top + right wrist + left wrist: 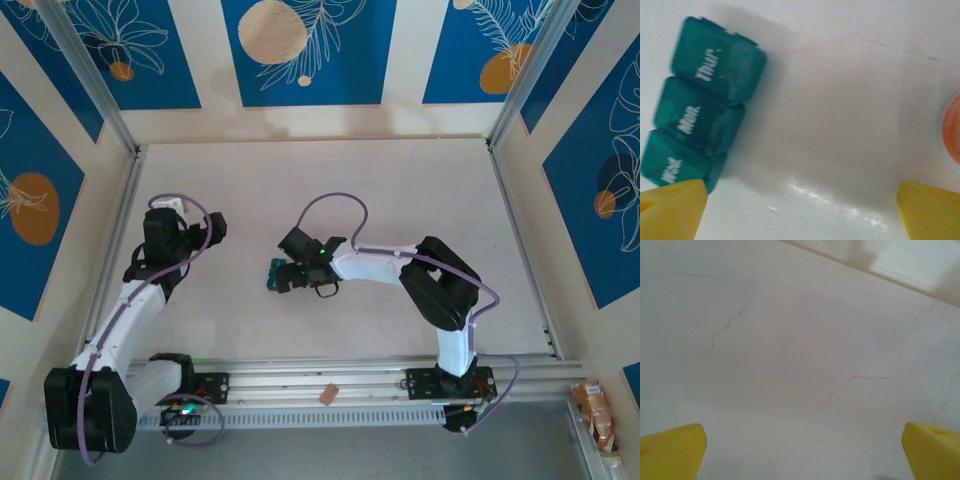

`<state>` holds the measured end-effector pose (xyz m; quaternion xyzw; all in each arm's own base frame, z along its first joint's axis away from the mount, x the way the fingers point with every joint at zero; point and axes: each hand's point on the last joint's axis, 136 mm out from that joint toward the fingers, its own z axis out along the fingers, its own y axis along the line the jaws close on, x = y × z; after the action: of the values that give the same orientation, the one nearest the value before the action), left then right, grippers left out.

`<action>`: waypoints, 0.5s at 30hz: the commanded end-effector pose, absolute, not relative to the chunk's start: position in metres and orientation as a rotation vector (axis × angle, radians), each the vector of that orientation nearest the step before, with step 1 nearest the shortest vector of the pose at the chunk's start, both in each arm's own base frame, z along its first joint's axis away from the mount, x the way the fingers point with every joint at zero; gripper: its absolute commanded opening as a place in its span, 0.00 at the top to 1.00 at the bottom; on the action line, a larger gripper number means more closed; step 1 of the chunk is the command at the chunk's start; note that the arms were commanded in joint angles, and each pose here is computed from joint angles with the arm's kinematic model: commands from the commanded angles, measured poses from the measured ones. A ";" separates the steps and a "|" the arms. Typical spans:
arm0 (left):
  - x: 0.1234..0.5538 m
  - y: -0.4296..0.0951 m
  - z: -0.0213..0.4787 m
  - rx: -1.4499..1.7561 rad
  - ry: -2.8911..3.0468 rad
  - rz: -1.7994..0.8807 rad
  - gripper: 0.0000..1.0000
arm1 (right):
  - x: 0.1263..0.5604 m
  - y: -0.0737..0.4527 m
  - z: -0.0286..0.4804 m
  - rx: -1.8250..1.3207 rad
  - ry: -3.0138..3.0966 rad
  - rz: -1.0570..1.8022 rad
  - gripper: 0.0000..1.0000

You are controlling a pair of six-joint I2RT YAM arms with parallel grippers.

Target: Sort the pills into containers

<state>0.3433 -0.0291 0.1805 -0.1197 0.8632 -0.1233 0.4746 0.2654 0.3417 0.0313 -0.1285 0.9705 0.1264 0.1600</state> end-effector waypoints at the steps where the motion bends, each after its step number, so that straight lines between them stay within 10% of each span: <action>1: 0.347 -0.027 0.191 -0.298 2.088 -0.307 0.00 | 0.272 0.329 0.022 -0.332 2.785 0.317 0.03; 15: 0.346 -0.030 0.189 -0.300 2.094 -0.329 0.00 | 0.296 0.309 0.021 -0.275 2.791 0.303 0.02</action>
<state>0.3432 -0.0298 0.1805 -0.1190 0.8633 -0.1252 0.4742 0.2933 0.3138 0.0282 -0.0942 0.9754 0.1130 0.1642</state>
